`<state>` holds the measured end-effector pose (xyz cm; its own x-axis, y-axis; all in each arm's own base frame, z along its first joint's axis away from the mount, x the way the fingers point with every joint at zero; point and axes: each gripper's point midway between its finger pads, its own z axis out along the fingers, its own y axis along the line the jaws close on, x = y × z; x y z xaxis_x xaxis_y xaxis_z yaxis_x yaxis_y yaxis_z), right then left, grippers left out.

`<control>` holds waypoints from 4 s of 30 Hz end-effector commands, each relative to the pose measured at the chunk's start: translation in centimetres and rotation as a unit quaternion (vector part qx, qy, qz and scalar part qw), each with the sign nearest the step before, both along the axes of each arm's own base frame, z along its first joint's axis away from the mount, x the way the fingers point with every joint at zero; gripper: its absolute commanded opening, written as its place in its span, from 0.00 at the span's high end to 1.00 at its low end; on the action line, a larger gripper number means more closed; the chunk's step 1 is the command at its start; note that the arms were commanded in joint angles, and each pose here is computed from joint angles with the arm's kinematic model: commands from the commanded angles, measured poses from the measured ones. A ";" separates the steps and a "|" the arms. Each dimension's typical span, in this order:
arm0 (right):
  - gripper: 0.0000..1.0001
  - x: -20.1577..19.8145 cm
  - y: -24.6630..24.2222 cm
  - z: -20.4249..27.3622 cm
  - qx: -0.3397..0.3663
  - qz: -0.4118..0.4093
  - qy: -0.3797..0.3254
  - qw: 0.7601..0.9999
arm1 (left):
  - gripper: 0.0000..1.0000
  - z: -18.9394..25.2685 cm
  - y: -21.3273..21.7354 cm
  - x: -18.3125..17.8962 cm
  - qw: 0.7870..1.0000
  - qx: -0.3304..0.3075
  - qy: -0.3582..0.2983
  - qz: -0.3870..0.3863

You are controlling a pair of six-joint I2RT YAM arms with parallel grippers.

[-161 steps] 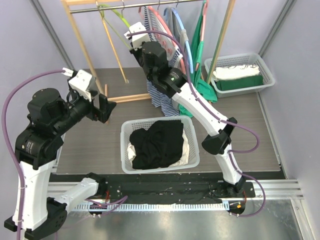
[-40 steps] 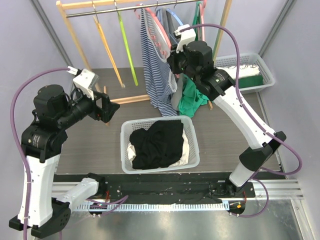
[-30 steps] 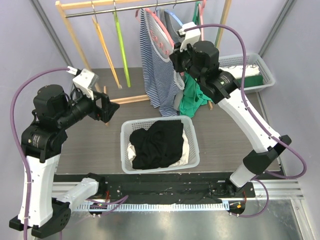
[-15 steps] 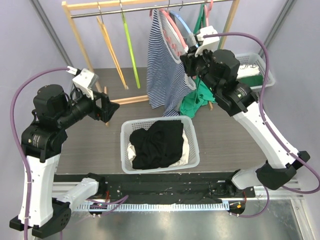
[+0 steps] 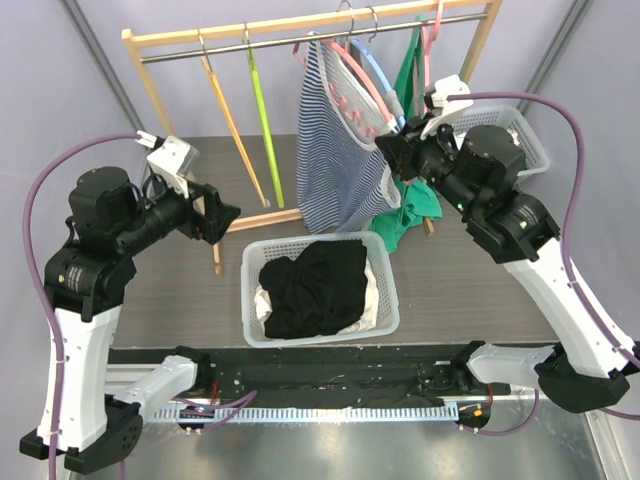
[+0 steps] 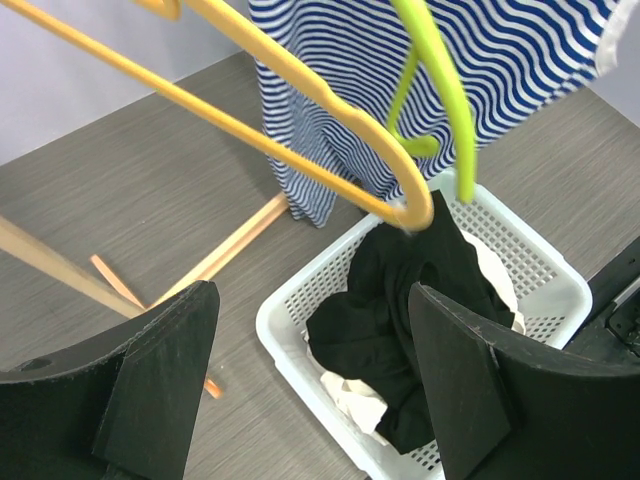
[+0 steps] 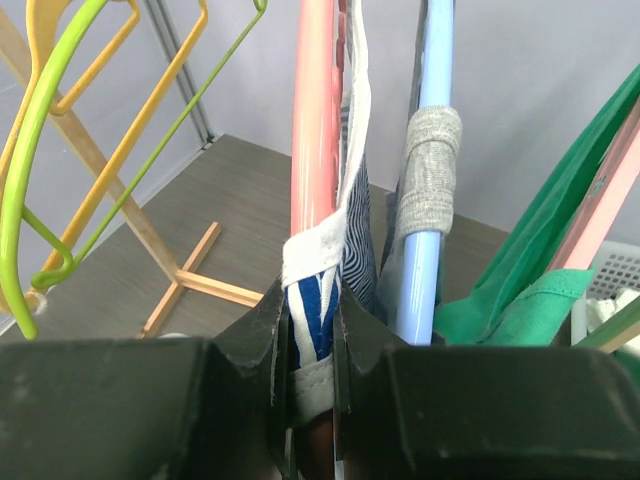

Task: Remove the tank top from the hanger
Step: Pick up the hanger from the clothesline.

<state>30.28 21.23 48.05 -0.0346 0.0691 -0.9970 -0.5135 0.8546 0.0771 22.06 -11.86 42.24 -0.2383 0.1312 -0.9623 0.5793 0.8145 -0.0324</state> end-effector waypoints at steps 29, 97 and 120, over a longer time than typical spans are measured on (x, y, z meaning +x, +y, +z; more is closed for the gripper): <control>0.99 11.5 4.4 0.0 0.026 -0.062 -0.005 0.998 | 0.19 0.7 0.4 -0.2 1.000 -0.007 -0.011 0.007; 0.99 0.5 5.1 5.7 0.094 0.056 -0.115 0.987 | 0.18 0.9 0.5 0.1 1.000 -0.016 -0.007 0.008; 0.99 -16.9 -2.8 20.0 0.203 0.216 -0.237 0.925 | 0.18 1.5 0.4 -0.5 1.000 -0.020 -0.016 0.002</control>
